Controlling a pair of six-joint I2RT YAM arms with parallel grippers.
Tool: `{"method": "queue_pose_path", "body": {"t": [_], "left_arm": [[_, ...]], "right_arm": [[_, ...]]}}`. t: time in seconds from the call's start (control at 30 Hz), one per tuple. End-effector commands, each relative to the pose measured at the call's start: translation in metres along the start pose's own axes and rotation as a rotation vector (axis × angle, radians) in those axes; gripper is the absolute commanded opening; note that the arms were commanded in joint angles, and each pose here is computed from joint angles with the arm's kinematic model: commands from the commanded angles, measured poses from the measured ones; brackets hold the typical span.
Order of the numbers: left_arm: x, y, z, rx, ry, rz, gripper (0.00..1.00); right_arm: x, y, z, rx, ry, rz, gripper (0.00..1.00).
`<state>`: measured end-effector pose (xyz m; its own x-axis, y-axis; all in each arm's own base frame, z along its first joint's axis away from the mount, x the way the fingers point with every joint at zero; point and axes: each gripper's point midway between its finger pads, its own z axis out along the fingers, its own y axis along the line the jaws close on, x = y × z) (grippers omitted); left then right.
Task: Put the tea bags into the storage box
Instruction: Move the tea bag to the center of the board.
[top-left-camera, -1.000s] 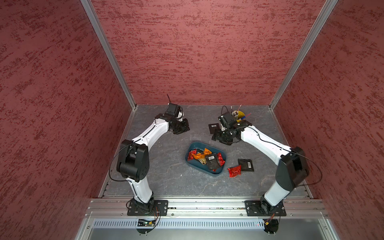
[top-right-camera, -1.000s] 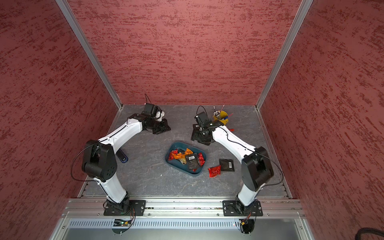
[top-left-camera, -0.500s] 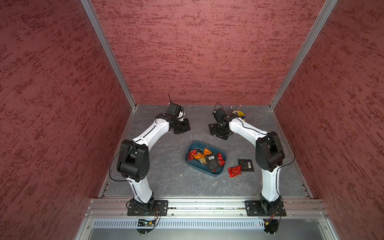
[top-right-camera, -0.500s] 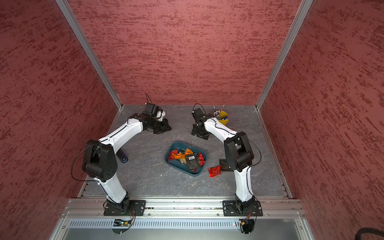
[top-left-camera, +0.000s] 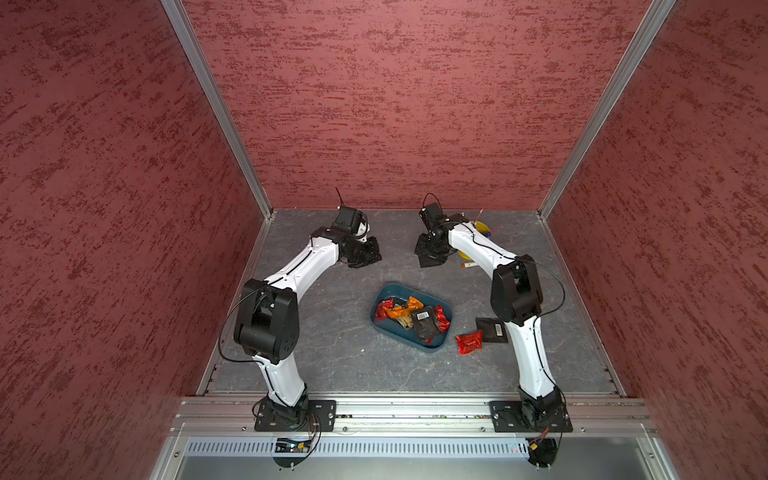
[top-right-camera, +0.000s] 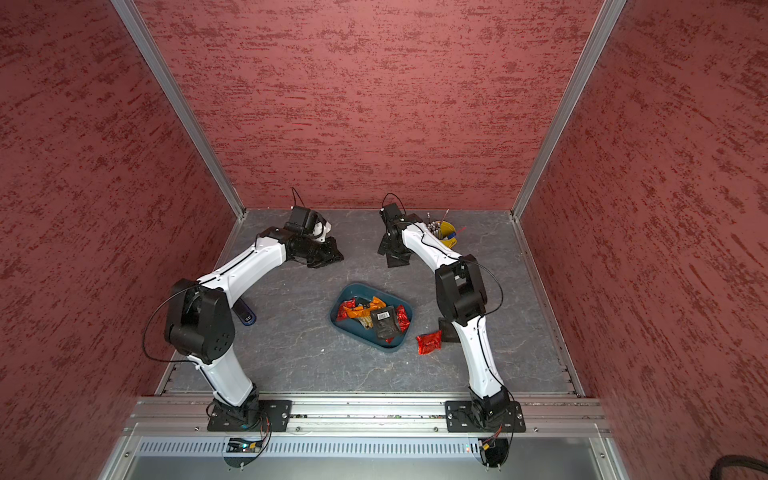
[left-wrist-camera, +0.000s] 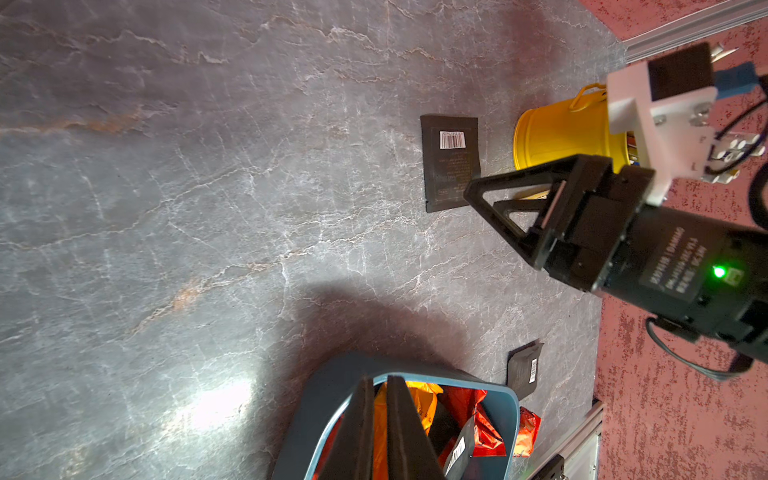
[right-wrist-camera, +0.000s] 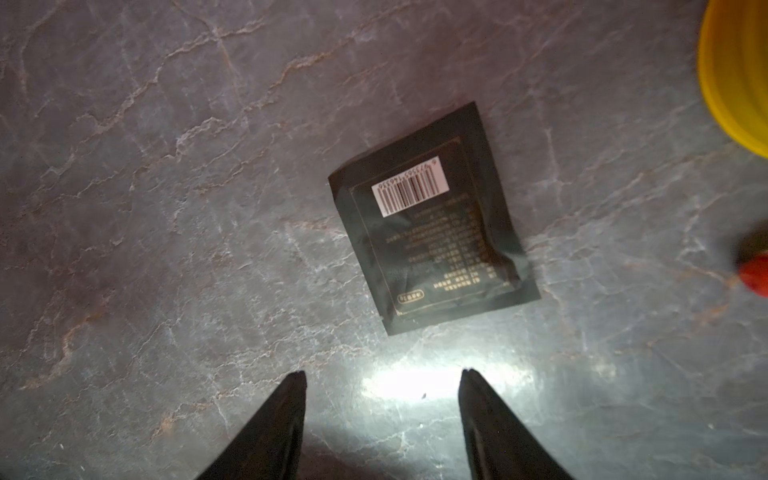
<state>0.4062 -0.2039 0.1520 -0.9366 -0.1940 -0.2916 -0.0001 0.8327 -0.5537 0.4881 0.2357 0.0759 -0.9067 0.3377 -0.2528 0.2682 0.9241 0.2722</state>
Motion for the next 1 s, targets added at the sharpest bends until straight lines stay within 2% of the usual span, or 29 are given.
{"method": "queue_pose_path", "body": {"t": [0.0, 0.47, 0.97], "left_arm": [[0.005, 0.002, 0.008, 0.009, 0.015, -0.003, 0.13], [0.01, 0.005, 0.007, 0.004, 0.018, -0.004, 0.13], [0.01, 0.005, 0.008, 0.009, 0.02, -0.007, 0.14]], "right_arm": [[0.0, -0.006, 0.006, 0.015, 0.042, 0.006, 0.63], [-0.014, -0.013, 0.031, -0.03, 0.126, 0.075, 0.6], [0.003, -0.018, 0.044, -0.01, 0.218, 0.048, 0.57]]}}
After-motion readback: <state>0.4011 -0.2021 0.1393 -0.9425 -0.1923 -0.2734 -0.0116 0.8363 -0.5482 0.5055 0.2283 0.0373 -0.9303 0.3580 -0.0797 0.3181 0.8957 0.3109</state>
